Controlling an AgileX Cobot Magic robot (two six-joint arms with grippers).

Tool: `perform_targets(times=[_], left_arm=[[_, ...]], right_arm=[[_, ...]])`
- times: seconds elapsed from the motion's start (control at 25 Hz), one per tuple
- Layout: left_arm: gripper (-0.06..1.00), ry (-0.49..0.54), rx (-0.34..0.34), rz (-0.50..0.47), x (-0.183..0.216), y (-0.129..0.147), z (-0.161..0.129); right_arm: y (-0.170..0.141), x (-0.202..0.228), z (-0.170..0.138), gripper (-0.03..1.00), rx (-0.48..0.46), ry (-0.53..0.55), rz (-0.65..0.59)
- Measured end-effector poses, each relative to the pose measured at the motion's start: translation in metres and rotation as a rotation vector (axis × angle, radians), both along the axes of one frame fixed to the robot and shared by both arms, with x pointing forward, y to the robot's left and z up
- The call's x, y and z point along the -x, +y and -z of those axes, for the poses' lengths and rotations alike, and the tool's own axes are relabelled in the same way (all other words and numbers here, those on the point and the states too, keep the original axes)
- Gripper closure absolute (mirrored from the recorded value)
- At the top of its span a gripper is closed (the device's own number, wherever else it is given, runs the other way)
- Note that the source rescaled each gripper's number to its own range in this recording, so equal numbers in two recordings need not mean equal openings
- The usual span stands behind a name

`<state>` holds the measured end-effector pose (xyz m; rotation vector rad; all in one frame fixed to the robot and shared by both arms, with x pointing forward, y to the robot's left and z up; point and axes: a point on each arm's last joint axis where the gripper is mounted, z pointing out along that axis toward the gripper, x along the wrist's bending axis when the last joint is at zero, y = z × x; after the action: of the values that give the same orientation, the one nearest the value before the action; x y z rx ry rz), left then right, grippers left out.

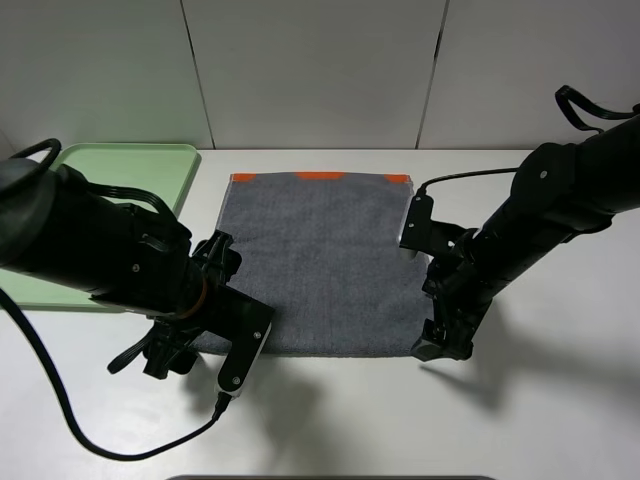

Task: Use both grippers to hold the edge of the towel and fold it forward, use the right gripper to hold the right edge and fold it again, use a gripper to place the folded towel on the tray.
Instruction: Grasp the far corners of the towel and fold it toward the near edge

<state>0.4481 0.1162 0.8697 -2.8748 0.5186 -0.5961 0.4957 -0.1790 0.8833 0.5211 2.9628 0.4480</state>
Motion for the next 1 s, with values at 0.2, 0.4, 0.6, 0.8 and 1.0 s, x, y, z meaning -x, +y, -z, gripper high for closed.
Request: perform_targets(times=[0.2, 0.4, 0.6, 0.8, 1.0], left_arm=[[0.02, 0.000, 0.000, 0.000, 0.000, 0.000, 0.000], [0.02, 0.000, 0.000, 0.000, 0.000, 0.000, 0.000], [0.02, 0.000, 0.001, 0.001, 0.000, 0.000, 0.000], [0.02, 0.001, 0.002, 0.002, 0.000, 0.000, 0.000], [0.07, 0.001, 0.003, 0.002, 0.000, 0.000, 0.000]], right_arm=[[0.000, -0.001, 0.000, -0.03, 0.000, -0.014, 0.005], [0.000, -0.001, 0.001, -0.03, 0.002, -0.011, 0.005], [-0.003, 0.002, 0.018, -0.03, 0.030, 0.024, 0.009], [-0.004, 0.002, 0.020, -0.03, 0.034, 0.010, 0.015], [-0.004, 0.002, 0.020, -0.03, 0.035, 0.006, 0.014]])
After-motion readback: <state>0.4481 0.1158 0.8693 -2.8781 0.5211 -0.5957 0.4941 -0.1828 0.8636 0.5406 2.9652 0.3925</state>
